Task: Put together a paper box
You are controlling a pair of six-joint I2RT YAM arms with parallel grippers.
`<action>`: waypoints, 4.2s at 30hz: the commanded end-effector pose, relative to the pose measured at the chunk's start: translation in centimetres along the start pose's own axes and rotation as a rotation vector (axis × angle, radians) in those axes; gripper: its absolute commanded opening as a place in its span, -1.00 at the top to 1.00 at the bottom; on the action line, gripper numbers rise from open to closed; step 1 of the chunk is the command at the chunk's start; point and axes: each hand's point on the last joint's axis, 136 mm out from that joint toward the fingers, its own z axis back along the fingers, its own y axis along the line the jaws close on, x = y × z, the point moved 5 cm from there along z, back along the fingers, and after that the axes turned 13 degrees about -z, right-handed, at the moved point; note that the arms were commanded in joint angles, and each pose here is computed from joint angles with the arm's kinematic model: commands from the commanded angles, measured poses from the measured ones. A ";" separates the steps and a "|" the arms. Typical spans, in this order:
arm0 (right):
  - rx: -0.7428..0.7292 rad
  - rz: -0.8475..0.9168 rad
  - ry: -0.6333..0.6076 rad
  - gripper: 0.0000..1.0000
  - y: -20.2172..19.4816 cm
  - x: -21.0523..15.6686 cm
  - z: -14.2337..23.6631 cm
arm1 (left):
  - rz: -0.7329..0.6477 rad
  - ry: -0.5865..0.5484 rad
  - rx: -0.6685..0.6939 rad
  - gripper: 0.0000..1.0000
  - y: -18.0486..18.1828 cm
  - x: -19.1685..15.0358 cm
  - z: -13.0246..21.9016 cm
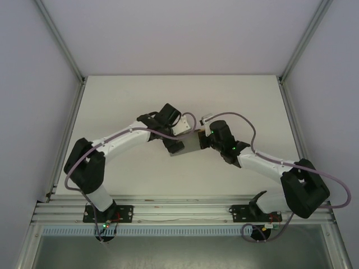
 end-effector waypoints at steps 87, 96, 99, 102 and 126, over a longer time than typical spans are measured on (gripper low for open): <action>-0.188 -0.095 0.071 0.80 1.2 -5.2 0.1 | 0.812 0.154 0.019 1.00 -4.2 -6.3 -3.2; -0.057 -0.273 -0.007 -0.12 2.6 0.2 2.6 | 0.801 0.094 0.096 1.00 -3.2 -5.7 -2.0; -0.077 -0.317 -0.047 -0.20 2.4 1.4 2.8 | 0.786 0.053 0.090 1.00 -3.7 -5.3 -1.7; -0.126 -0.372 -0.093 -0.21 1.5 2.3 2.7 | 0.768 0.029 0.106 1.00 -3.9 -5.2 -1.5; -0.166 -0.489 0.114 0.26 -0.9 -7.1 0.4 | 0.689 -0.150 0.088 0.01 -3.6 -3.2 5.0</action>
